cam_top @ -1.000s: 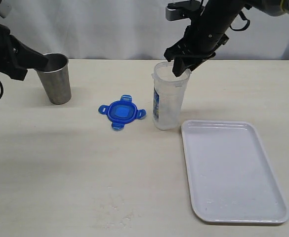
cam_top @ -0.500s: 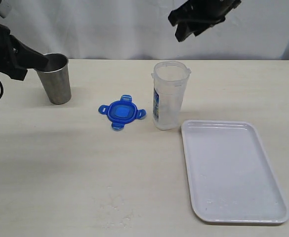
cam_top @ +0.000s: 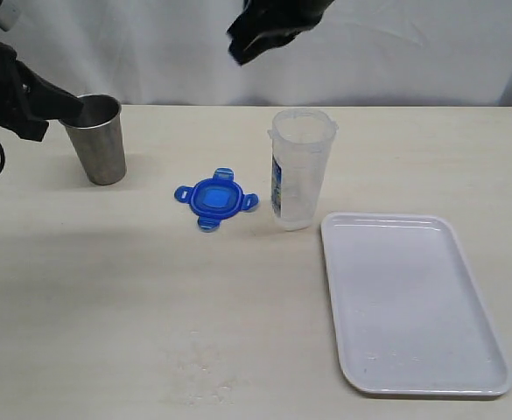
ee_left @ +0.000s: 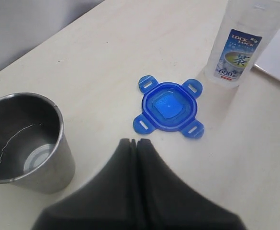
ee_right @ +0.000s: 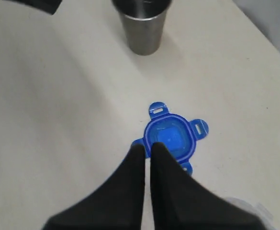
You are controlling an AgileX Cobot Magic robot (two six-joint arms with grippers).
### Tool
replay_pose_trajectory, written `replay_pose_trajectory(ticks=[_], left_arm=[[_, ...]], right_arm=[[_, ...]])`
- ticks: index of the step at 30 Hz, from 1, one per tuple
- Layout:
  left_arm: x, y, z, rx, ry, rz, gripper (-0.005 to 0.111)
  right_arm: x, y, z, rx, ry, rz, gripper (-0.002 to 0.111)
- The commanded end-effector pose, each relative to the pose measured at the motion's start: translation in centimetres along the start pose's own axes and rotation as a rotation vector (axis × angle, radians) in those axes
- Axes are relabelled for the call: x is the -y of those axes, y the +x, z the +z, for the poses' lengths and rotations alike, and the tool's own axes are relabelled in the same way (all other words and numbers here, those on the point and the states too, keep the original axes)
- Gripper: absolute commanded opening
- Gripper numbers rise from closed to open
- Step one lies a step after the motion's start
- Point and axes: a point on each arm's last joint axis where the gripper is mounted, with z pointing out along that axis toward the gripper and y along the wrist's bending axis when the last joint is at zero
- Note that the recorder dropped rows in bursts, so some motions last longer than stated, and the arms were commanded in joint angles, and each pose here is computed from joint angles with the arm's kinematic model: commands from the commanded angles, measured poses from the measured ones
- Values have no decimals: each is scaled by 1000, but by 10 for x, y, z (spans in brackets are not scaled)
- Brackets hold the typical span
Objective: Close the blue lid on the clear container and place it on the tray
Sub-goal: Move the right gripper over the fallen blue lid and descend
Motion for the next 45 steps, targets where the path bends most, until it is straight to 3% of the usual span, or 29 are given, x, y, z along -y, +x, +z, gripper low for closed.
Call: replay_pose_trajectory(ticks=[1, 4, 9, 17, 20, 23, 29, 39, 45], left_arm=[[-2, -1, 0, 8, -24, -7, 0], [-3, -2, -1, 25, -32, -29, 0], [-3, -3, -1, 36, -33, -39, 0], [-3, -3, -1, 41, -33, -44, 0], [-3, -3, -1, 41, -35, -44, 0], [-3, -3, -1, 41, -35, -44, 0], [-3, -3, -1, 43, -32, -45, 0], [-3, -3, -1, 43, -32, -45, 0], [-3, -3, -1, 43, -32, -45, 0]], right_arm=[[-33, -3, 39, -27, 81, -137, 5], [-43, 5, 69, -61, 122, -107, 5], [-51, 20, 120, -153, 63, -95, 5], [-43, 40, 179, -164, 72, -86, 5], [-34, 50, 194, -205, 152, -90, 5], [-28, 60, 206, -260, 210, -95, 5], [-27, 75, 228, -300, 189, -98, 5], [-25, 72, 236, -233, 208, -174, 5], [-17, 72, 235, -248, 282, -247, 5]])
